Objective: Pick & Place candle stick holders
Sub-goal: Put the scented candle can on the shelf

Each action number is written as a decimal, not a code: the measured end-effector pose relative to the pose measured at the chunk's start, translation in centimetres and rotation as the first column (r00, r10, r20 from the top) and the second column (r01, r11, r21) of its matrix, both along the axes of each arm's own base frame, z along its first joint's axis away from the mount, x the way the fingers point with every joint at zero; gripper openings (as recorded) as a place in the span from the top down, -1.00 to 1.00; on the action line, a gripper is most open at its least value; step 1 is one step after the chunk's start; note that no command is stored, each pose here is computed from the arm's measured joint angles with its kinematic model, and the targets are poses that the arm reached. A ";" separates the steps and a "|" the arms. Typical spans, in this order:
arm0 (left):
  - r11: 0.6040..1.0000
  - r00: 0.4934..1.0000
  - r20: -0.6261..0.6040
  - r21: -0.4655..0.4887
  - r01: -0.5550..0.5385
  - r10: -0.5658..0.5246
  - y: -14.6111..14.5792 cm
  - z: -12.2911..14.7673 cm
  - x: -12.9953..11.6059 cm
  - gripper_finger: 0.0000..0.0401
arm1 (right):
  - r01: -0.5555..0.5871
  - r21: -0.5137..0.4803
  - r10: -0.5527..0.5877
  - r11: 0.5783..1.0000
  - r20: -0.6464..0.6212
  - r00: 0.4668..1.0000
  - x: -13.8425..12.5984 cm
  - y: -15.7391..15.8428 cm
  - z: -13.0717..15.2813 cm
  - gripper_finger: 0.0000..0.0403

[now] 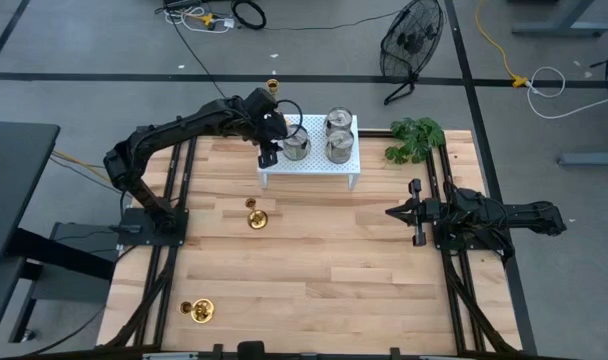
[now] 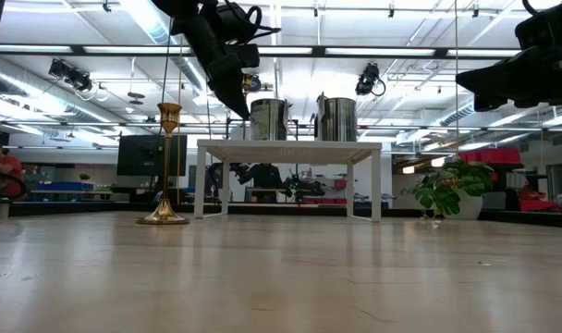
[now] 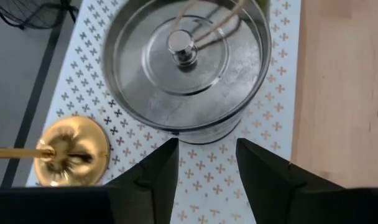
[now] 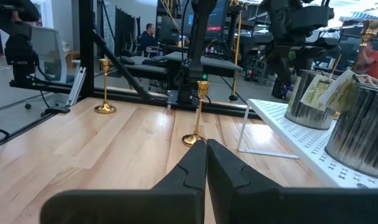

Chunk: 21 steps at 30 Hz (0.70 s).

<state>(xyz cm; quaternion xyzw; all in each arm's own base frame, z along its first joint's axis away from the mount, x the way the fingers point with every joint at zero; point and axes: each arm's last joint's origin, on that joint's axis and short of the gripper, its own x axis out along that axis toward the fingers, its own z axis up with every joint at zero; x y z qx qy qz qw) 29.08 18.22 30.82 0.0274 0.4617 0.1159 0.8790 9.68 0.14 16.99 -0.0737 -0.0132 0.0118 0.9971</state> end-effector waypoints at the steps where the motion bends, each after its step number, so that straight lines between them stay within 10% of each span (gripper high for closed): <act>1: 1.000 1.000 0.007 0.005 0.000 0.000 0.0 0.0 0.1 0.18 | 0.000 0.000 0.000 1.000 0.000 1.000 0.0 0.0 0.0 0.91; 21: 0.993 0.999 0.030 -0.116 -0.008 0.012 -0.9 -0.1 0.3 0.54 | 0.000 0.000 0.000 1.000 0.000 1.000 0.0 0.0 0.0 0.91</act>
